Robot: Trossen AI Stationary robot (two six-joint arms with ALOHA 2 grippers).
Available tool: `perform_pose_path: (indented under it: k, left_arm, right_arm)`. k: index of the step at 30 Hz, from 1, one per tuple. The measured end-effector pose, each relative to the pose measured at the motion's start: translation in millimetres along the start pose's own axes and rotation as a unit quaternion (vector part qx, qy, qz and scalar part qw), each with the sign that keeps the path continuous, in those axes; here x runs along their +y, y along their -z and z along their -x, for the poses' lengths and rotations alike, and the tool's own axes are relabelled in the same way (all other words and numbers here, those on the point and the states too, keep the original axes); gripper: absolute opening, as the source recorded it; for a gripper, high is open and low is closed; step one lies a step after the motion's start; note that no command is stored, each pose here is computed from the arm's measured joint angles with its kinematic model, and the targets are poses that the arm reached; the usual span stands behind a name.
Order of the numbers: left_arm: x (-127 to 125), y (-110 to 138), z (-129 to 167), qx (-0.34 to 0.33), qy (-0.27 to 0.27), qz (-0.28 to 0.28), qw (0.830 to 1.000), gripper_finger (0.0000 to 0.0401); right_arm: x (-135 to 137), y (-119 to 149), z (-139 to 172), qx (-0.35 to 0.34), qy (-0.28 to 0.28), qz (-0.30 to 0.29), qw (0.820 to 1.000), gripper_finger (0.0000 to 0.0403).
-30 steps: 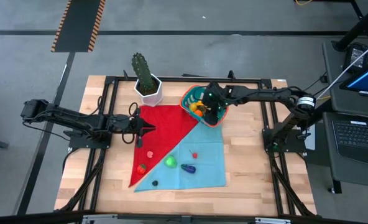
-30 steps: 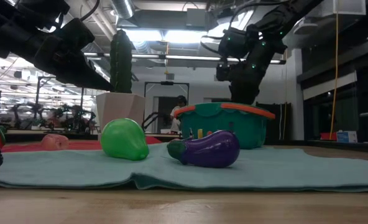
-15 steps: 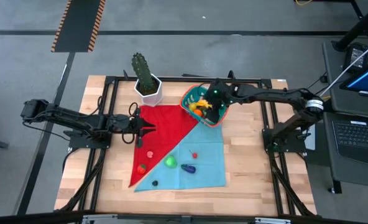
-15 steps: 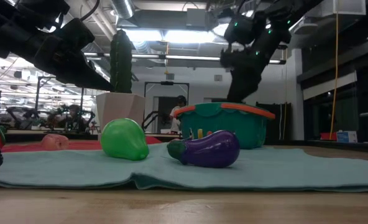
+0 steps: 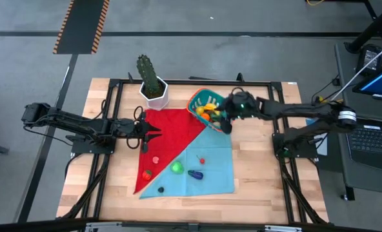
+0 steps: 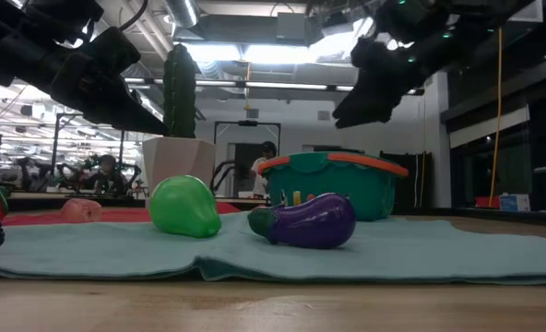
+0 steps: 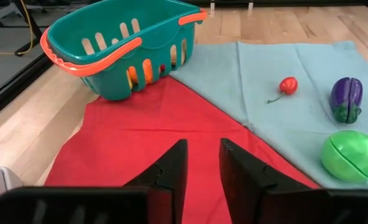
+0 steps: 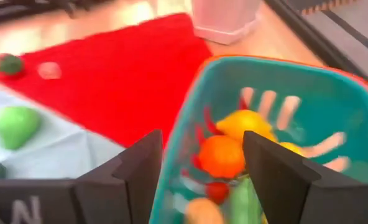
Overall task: Pick and placing Produce into tupperware
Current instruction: Put the pink peach into the blue basket
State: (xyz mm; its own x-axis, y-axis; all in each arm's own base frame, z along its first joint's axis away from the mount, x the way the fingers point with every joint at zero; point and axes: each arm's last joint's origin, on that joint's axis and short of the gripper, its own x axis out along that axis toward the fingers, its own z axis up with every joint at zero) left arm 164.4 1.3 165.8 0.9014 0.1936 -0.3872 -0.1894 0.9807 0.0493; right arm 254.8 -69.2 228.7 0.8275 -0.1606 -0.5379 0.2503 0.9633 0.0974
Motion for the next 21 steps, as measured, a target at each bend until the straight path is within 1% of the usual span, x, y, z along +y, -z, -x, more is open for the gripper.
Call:
perform_pose_path:
  k: [3,8,13,16,21]
  left_arm:
    - [0,0,0,0.0,0.0,0.0,1.0,0.0077]
    - [0,0,0,0.0,0.0,0.001,1.0,0.0066]
    - [0,0,0,-0.001,0.0,0.008,1.0,0.0063]
    - [0,0,0,-0.001,0.0,0.008,1.0,0.0084]
    - [0,0,0,0.0,0.0,0.015,1.0,0.0149]
  right_arm:
    - [14,11,4,-0.031,-0.031,0.003,0.999,0.0225]
    - [27,26,5,-0.075,-0.059,0.006,0.995,0.0225]
    - [29,33,4,-0.082,-0.067,0.006,0.994,0.0225]
    - [32,31,4,-0.091,-0.071,0.007,0.993,0.0225]
    - [40,32,5,-0.093,-0.087,0.016,0.992,0.0225]
